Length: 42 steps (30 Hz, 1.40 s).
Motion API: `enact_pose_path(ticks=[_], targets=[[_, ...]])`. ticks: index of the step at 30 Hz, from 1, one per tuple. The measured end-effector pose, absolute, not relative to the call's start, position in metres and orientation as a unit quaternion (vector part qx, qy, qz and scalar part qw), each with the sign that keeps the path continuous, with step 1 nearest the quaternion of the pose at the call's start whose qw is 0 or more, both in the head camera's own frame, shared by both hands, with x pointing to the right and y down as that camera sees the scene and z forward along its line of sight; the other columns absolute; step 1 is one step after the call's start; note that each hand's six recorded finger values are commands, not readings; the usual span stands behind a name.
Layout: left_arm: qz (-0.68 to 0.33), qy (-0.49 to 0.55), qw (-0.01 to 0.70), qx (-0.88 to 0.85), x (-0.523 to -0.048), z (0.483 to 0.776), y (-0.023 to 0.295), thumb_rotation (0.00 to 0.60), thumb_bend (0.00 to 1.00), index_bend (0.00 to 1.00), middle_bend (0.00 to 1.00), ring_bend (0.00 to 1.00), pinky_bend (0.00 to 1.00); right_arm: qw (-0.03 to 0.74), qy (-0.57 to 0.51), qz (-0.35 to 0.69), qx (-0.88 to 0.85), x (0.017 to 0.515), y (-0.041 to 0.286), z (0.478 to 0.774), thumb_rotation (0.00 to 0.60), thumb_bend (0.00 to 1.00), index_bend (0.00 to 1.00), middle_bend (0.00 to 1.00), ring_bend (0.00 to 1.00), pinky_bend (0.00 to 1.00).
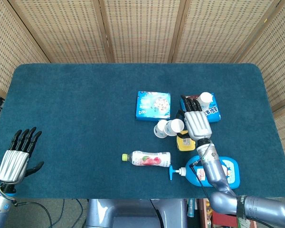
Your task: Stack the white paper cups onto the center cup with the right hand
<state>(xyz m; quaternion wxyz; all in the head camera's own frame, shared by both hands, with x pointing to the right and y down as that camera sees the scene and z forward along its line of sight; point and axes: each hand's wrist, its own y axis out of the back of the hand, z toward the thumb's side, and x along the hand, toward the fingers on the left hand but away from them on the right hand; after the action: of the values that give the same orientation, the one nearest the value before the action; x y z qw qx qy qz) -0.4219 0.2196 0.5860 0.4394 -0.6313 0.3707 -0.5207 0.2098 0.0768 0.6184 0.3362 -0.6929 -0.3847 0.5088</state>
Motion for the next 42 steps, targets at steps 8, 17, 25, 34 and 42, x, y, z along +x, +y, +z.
enact_pose_path(ticks=[8,17,25,34,42], targets=[[-0.525,0.366,0.436,-0.633,-0.422,0.59,0.219,0.6,0.21,0.0,0.0,0.0,0.0,0.333,-0.384,0.506,-0.697,0.202,0.073,0.626,0.6,0.09,0.51,0.08,0.0,0.0],[-0.528,0.366,0.431,-0.633,-0.425,0.593,0.217,0.6,0.21,0.0,0.0,0.0,0.0,0.33,-0.377,0.506,-0.702,0.188,0.068,0.64,0.6,0.09,0.51,0.08,0.0,0.0],[-0.527,0.365,0.43,-0.636,-0.424,0.593,0.218,0.6,0.21,0.0,0.0,0.0,0.0,0.334,-0.363,0.513,-0.703,0.18,0.072,0.651,0.6,0.09,0.51,0.06,0.0,0.0],[-0.523,0.361,0.432,-0.64,-0.421,0.593,0.219,0.6,0.21,0.0,0.0,0.0,0.0,0.334,-0.36,0.516,-0.701,0.178,0.074,0.661,0.6,0.09,0.41,0.0,0.0,0.0],[-0.523,0.362,0.432,-0.639,-0.421,0.593,0.219,0.6,0.21,0.0,0.0,0.0,0.0,0.349,-0.36,0.515,-0.695,0.18,0.069,0.652,0.6,0.09,0.27,0.0,0.0,0.0]])
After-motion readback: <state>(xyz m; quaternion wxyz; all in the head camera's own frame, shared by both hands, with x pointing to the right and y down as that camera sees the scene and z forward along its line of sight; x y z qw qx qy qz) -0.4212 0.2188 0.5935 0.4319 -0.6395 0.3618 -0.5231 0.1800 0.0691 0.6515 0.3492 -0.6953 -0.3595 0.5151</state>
